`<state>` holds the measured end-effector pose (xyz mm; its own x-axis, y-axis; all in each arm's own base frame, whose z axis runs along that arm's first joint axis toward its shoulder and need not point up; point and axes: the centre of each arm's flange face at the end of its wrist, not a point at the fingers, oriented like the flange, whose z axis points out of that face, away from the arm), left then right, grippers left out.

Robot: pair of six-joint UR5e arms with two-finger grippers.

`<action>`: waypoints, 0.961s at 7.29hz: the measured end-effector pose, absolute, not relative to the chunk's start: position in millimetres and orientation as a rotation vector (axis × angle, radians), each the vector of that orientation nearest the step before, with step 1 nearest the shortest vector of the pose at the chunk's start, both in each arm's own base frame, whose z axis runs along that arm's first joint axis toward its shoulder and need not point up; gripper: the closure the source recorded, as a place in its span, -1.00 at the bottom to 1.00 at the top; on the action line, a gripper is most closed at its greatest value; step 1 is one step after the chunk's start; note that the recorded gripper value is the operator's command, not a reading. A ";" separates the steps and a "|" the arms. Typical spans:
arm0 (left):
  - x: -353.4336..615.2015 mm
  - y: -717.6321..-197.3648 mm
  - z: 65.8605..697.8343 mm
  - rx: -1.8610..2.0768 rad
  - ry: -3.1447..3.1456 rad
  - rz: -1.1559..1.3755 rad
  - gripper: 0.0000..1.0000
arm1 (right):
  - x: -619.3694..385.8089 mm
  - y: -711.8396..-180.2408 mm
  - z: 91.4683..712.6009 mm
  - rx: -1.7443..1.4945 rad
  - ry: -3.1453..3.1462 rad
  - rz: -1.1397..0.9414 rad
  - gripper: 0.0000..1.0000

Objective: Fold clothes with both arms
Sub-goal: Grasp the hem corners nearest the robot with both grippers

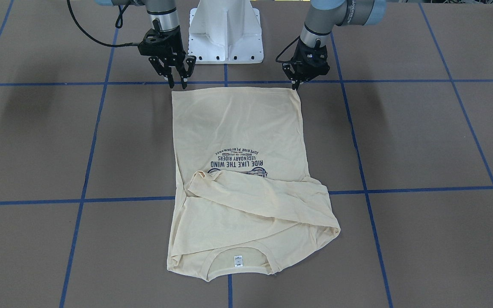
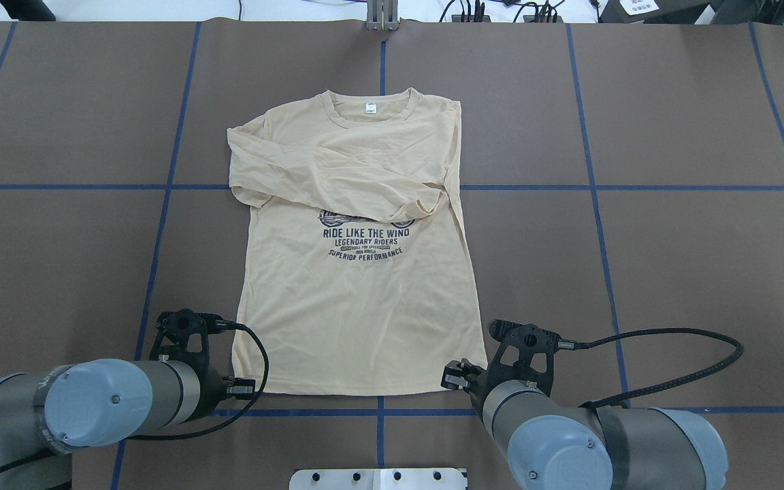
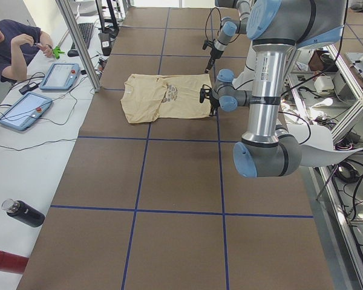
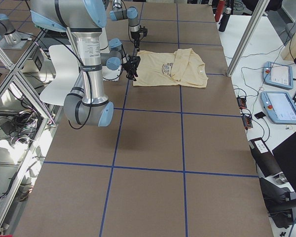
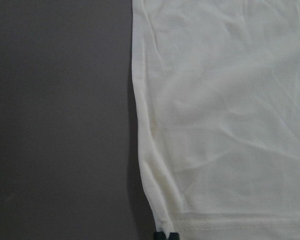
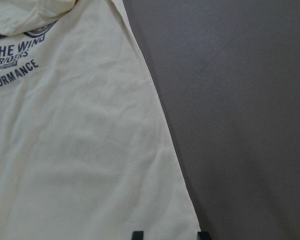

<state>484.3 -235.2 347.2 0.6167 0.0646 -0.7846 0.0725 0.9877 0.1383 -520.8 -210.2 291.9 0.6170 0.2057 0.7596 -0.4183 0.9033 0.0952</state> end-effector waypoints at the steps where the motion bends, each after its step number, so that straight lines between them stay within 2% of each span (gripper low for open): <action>1: 484.3 -235.2 347.2 0.162 0.907 -0.005 1.00 | -524.1 -212.1 298.8 0.278 -0.817 0.365 0.07; 4: 484.3 -235.2 347.2 0.162 0.907 -0.004 1.00 | -535.3 -214.5 318.8 0.282 -0.772 0.364 0.08; 7: 484.2 -235.1 347.1 0.162 0.907 -0.004 1.00 | -539.8 -213.3 324.2 0.281 -0.761 0.366 0.21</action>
